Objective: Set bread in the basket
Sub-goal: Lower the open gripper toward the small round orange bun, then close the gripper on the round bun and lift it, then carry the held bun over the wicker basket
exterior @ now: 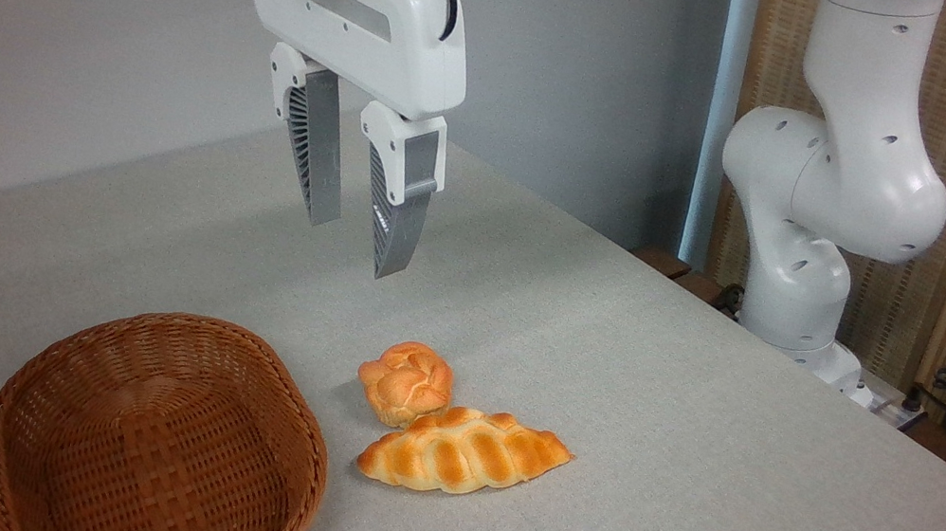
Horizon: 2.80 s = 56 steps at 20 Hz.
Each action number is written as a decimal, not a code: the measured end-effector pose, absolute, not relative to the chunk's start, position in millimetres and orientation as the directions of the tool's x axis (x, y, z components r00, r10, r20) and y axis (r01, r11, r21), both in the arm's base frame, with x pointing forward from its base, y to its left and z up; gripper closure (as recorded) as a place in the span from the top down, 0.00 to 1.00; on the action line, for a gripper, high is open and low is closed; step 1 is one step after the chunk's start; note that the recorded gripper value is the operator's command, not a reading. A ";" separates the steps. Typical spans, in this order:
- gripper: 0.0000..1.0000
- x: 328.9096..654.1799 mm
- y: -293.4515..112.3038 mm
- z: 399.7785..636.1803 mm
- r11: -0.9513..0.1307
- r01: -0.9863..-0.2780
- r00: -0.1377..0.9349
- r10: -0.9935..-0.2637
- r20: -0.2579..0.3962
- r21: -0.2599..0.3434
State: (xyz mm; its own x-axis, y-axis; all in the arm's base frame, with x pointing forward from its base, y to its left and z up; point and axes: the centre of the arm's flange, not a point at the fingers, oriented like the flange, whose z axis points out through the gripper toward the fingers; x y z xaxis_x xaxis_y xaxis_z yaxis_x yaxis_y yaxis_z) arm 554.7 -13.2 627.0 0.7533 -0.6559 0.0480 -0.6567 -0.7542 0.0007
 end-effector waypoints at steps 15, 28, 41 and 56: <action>1.00 525.5 -24.1 600.9 -0.741 -0.671 0.741 -0.671 0.032 0.014; 1.00 501.6 -81.3 453.4 -0.657 -0.753 0.657 -0.754 -0.024 0.035; 0.43 511.0 -98.7 412.0 -0.606 -0.795 0.603 -0.793 -0.085 0.021; 0.37 511.6 -112.3 483.9 -0.594 -0.804 0.591 -0.802 -0.091 0.015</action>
